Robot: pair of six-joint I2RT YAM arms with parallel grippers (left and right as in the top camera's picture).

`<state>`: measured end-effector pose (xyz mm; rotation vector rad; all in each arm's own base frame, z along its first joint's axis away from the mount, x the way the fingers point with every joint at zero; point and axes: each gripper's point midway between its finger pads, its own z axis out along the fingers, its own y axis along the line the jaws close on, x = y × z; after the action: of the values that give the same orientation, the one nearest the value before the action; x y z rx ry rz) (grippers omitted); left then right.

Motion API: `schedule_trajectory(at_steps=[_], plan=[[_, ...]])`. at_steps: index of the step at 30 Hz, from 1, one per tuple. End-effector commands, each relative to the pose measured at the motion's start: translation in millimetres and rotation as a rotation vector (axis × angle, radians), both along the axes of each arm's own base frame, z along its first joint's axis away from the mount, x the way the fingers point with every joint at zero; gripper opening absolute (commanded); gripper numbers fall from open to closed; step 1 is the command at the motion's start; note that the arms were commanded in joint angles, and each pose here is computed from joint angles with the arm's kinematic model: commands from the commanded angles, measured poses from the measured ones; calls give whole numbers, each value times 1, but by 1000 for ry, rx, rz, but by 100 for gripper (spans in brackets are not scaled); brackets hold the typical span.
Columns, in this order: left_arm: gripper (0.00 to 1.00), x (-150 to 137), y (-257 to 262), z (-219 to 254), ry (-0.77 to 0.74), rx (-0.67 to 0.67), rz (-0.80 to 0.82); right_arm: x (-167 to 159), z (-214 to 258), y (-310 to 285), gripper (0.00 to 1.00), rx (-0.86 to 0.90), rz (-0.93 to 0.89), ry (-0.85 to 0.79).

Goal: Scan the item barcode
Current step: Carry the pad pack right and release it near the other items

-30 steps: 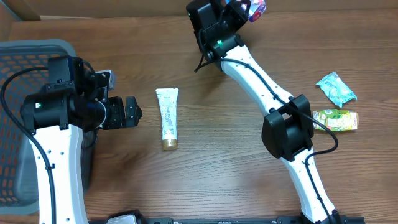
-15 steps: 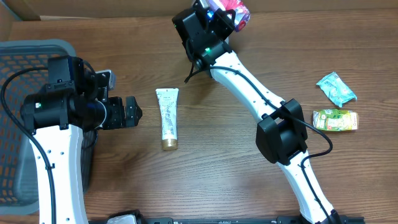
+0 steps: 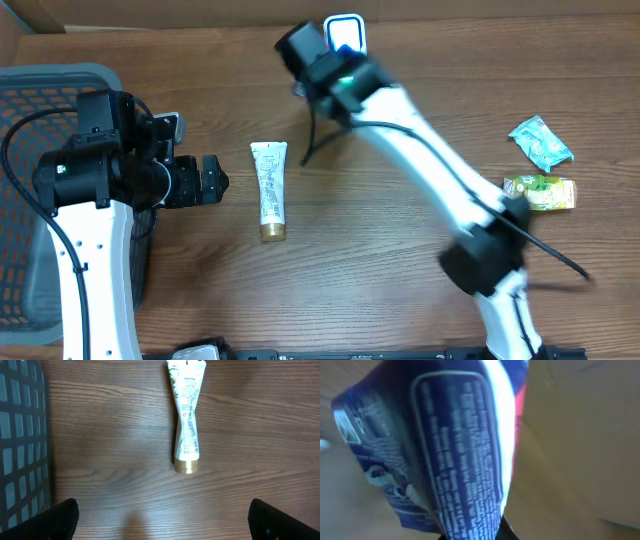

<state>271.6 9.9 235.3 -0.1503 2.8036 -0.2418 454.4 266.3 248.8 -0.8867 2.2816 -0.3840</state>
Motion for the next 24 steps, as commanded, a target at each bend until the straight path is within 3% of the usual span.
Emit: schedule_trajectory(at_steps=[1,5,11,20,21,24], plan=[[100,1,-1,1,0,-2,7,-40,96,-32,4,549,-202,33],[100,1,-1,1,0,-2,7,-51,97,-130,4,681,-642,81],[100,1,-1,1,0,-2,7,-54,49,-267,4,629,-1032,176],[100,1,-1,1,0,-2,7,-72,-111,-384,4,658,-1385,332],[100,1,-1,1,0,-2,7,-76,-119,-389,8,656,-1400,338],[99,1,-1,1,0,-2,7,-83,-126,-401,56,641,-1390,355]])
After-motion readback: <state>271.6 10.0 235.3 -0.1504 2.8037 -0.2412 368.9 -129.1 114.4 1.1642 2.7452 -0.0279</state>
